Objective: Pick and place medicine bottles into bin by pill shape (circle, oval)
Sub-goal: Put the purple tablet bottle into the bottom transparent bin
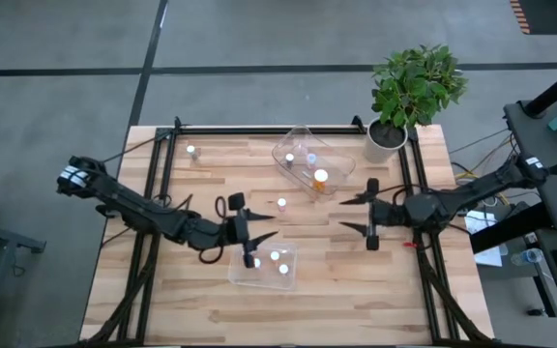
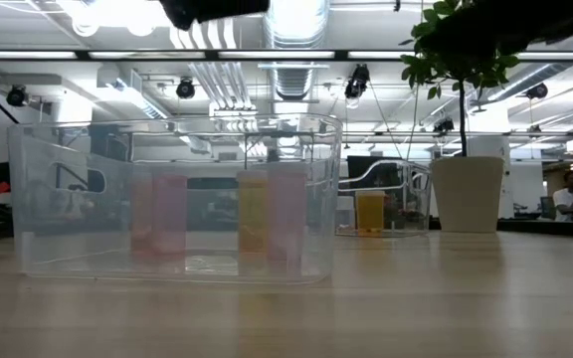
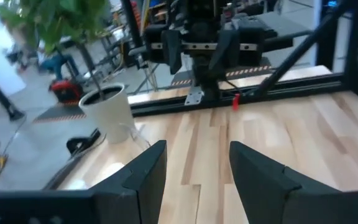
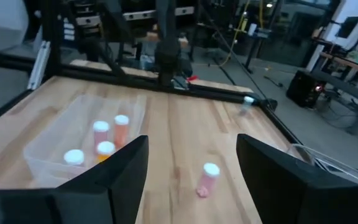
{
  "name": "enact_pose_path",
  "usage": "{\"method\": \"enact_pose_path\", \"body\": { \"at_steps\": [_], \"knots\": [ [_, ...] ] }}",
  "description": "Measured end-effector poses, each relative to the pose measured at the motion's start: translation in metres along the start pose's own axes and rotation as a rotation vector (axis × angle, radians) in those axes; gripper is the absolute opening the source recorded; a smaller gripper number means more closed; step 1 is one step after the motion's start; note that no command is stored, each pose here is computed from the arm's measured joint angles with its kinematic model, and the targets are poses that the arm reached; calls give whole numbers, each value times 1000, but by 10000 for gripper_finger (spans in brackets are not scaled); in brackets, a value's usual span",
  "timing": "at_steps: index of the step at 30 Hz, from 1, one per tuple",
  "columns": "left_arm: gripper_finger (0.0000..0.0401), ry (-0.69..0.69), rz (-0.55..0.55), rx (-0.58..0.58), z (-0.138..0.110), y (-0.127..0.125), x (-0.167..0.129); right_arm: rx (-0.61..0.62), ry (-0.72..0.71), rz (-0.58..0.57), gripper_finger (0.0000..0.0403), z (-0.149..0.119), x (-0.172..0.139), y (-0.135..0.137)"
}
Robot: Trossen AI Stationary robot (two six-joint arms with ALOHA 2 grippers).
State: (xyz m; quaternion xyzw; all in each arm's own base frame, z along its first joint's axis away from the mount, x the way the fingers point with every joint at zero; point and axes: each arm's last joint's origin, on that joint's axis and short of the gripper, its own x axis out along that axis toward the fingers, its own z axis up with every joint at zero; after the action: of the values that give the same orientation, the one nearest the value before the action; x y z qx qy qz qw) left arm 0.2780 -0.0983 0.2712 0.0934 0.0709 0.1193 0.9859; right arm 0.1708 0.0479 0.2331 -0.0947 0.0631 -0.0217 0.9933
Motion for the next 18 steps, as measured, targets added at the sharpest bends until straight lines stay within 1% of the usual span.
{"method": "enact_pose_path", "body": {
  "at_steps": [3, 5, 7, 10, 14, 18],
  "knots": [
    [160, 20, 32, -53, -4, 6, 12, 11, -27, -27, 235, -11, -7, -9],
    [160, 30, 33, -92, -7, 13, 20, 15, -38, -46, 235, -16, -12, -14],
    [160, 43, 32, -156, -10, 21, 27, 19, -49, -60, 235, -21, -16, -17],
    [160, 97, 50, -248, -18, 37, 36, 8, -68, -69, 235, -26, -23, -19],
    [160, 164, 96, -354, -30, 53, 45, -14, -108, -77, 235, -26, -30, -21],
    [160, 192, 122, -430, -39, 59, 54, -46, -157, -90, 235, -25, -39, -24]
  ]
}}
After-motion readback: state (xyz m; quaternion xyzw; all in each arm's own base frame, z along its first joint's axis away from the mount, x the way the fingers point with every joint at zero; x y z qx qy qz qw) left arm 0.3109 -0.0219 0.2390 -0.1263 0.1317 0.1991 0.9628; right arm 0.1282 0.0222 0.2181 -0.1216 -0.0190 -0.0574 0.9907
